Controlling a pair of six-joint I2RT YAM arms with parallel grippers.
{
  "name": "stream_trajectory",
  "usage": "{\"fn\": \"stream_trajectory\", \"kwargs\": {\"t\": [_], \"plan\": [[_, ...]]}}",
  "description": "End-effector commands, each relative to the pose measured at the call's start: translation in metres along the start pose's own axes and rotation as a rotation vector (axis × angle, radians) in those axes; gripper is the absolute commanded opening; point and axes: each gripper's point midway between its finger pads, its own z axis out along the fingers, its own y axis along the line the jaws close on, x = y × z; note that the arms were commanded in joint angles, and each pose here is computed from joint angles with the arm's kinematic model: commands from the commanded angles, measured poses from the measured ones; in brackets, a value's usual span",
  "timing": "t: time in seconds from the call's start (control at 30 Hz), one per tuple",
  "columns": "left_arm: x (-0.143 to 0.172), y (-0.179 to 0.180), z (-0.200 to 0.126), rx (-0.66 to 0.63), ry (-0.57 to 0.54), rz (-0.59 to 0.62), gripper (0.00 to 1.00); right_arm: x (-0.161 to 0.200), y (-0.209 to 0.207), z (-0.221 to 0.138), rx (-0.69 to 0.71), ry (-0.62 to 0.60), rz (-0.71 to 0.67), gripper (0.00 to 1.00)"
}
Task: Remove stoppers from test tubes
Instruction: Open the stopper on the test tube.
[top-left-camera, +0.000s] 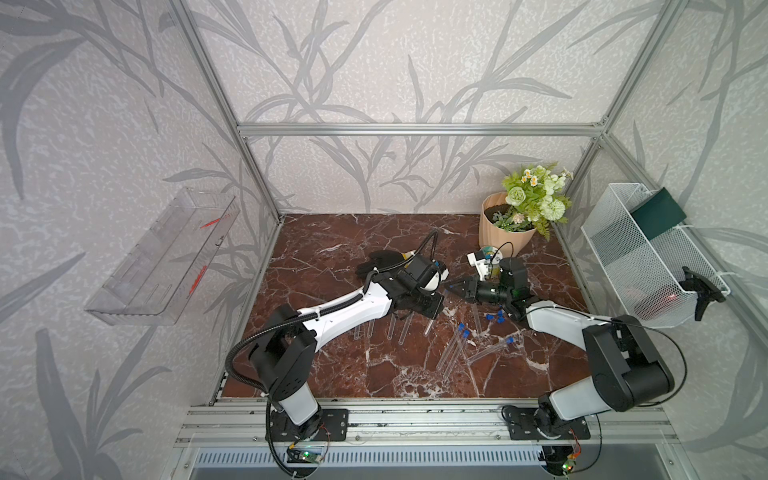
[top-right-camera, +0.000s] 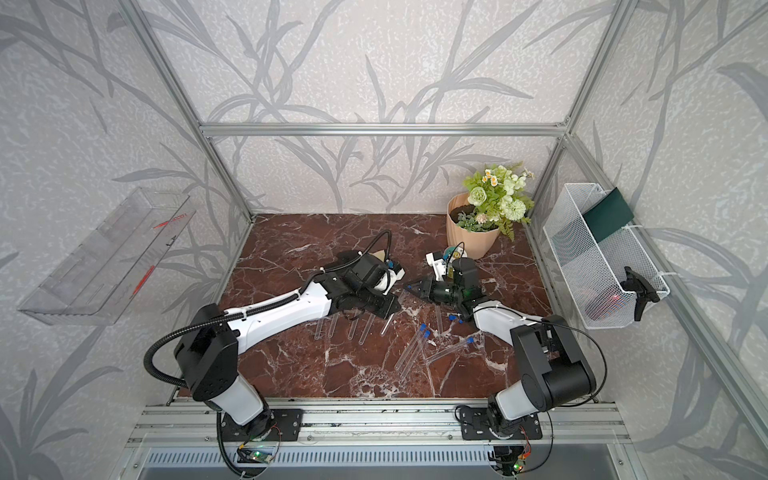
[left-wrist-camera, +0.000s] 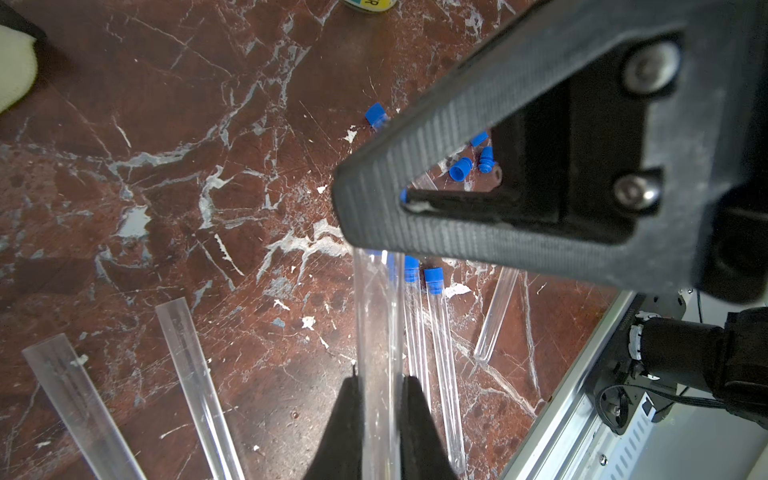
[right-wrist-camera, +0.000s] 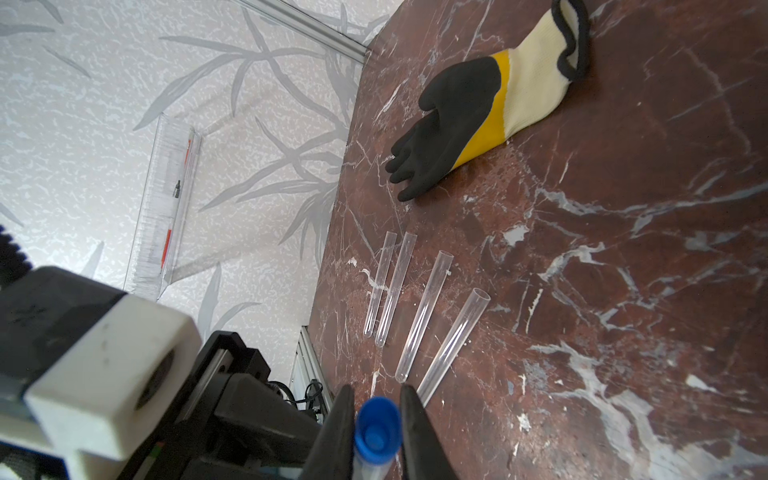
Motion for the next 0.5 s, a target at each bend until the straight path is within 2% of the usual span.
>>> {"fn": "stream_trajectory", "kwargs": {"t": [0.0,0.47], "plan": [[-0.0046,-0.0034,-0.0093,0.017,-0.027,0.004,0.01,-0.0115,0.0089,0.0034,-0.019,-0.022,-0.042,0.18],[-0.0039,0.0003,-0.0106,0.013,-0.028,0.0,0.01,-0.015,0.0079,0.0053,-0.012,-0.025,-0.038,0.11]]}}
